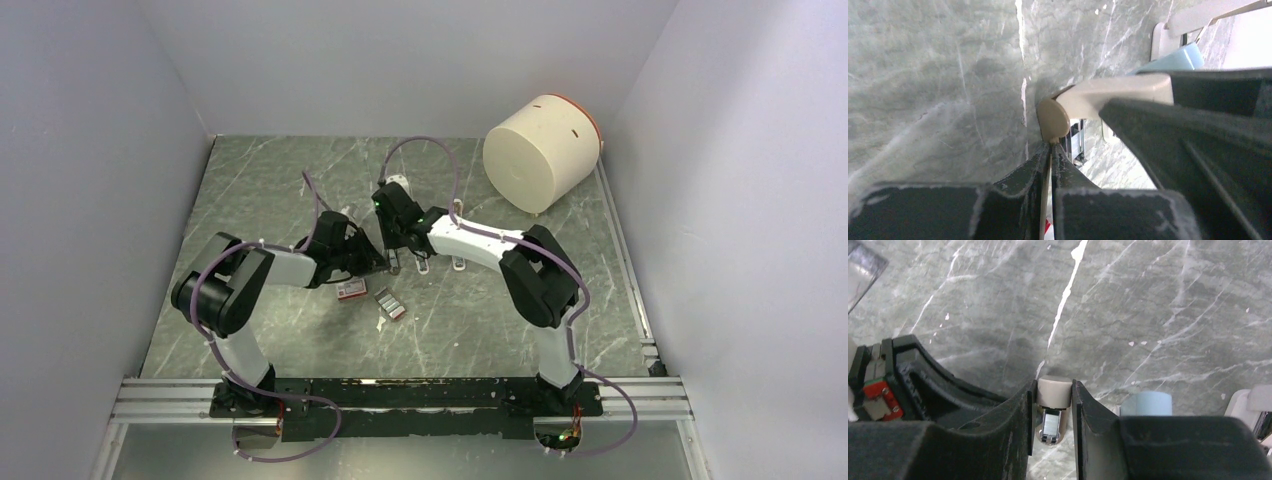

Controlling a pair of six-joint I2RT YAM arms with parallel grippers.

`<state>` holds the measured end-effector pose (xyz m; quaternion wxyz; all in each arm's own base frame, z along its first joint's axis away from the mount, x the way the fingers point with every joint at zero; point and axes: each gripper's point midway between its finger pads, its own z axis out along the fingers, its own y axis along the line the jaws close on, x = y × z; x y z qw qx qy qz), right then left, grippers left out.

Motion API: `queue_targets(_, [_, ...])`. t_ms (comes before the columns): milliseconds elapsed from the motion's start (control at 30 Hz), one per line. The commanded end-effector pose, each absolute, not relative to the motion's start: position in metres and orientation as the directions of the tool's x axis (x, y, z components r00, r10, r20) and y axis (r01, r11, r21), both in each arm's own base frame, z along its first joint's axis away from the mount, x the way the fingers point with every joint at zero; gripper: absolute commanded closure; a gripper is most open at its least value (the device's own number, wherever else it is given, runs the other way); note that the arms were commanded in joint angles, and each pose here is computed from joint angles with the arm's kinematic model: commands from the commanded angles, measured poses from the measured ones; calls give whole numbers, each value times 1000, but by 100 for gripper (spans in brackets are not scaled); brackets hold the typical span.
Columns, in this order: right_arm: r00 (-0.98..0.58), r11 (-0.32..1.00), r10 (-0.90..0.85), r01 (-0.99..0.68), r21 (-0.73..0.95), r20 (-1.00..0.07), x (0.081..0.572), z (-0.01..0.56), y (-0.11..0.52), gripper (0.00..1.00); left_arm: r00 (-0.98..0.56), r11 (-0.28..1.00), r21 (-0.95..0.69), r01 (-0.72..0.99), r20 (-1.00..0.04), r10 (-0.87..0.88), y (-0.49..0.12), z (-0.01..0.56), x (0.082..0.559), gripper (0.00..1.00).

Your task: Load the staples into the stapler

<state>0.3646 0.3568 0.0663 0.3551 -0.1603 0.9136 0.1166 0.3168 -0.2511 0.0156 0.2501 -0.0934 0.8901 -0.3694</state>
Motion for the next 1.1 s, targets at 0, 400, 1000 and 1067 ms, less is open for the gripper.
queue_targets(0, [-720,909,-205,-391,143,-663,338,76,364,82,-880,809,-585,-50,-358,-314,-230,-23,305,90])
queue_targets(400, [-767,931,-207,-345,119,-607,318,68,356,83,-889,837,-542,-76,-343,-303,-225,-42,298,93])
queue_targets(1000, [-779,922,-244,-370,111,-577,302,61,356,82,-888,843,-531,-86,-343,-306,-224,-45,298,93])
queue_targets(1067, [-781,923,-251,-370,101,-572,300,57,355,82,-887,841,-534,-84,-344,-307,-224,-44,299,93])
